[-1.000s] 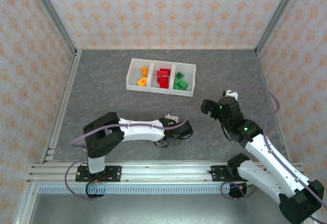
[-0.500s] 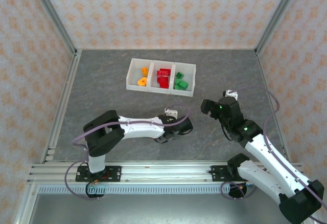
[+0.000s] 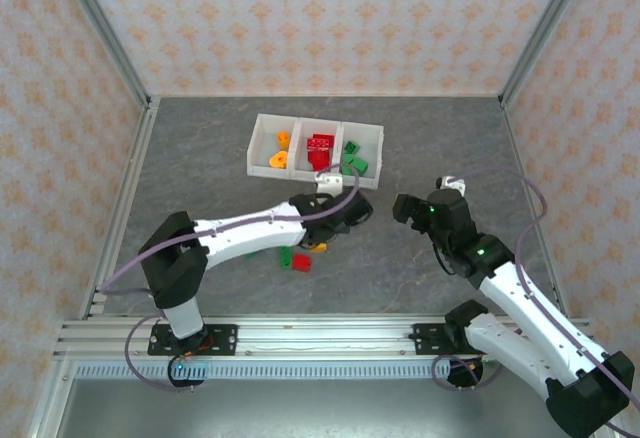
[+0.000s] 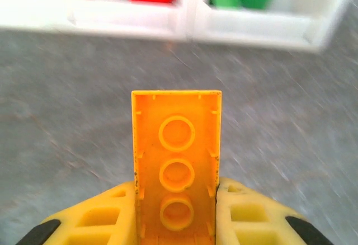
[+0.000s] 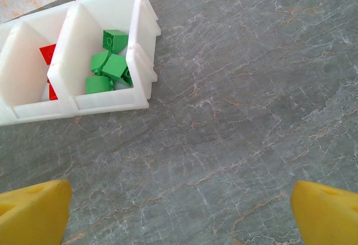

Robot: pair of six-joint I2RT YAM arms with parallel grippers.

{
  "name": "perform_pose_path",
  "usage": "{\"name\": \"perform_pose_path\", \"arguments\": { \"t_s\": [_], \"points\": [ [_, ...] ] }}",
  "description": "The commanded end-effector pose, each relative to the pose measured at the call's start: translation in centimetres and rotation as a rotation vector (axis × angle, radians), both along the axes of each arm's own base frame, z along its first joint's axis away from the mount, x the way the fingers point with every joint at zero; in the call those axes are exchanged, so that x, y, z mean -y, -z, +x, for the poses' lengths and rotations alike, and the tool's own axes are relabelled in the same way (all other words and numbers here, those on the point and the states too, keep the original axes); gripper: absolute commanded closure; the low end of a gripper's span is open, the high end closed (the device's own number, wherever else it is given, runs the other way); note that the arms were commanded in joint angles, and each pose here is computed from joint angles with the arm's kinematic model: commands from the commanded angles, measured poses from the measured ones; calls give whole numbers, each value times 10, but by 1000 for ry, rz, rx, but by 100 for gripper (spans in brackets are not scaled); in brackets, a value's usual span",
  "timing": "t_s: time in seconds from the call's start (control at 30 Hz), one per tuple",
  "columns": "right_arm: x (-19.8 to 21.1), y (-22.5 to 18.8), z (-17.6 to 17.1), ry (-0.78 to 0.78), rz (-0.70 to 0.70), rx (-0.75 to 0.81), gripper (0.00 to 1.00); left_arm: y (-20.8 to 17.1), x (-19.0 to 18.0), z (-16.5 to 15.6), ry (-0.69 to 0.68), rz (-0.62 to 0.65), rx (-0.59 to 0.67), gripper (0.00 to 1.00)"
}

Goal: Sort the legos into containers by color
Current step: Place the lego in the container.

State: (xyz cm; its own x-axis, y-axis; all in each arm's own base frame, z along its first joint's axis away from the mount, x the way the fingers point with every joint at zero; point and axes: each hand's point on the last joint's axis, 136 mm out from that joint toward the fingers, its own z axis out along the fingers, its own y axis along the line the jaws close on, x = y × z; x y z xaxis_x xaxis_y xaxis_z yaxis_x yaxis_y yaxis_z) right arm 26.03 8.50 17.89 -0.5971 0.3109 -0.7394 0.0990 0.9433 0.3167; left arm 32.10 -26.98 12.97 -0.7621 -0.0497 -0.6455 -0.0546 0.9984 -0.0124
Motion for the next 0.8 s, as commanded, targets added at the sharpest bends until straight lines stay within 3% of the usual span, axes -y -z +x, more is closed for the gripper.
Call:
{"name": "perform_pose_path", "arguments": {
  "t_s": [0.0,0.4,0.6,0.77],
  "points": [
    [4,0,1,18,-12,12,0,-26,-52,30,-54,122,45,72],
    [3,0,1,16,-10,12,0,-28,-127,136,-158,177,13,71],
    [3,1,1,14,-11,10,0,10,-168,172,-244,222,-101,71],
    [4,0,1,19,-13,12,0,30,-181,192,-251,201,-120,70]
  ]
}}
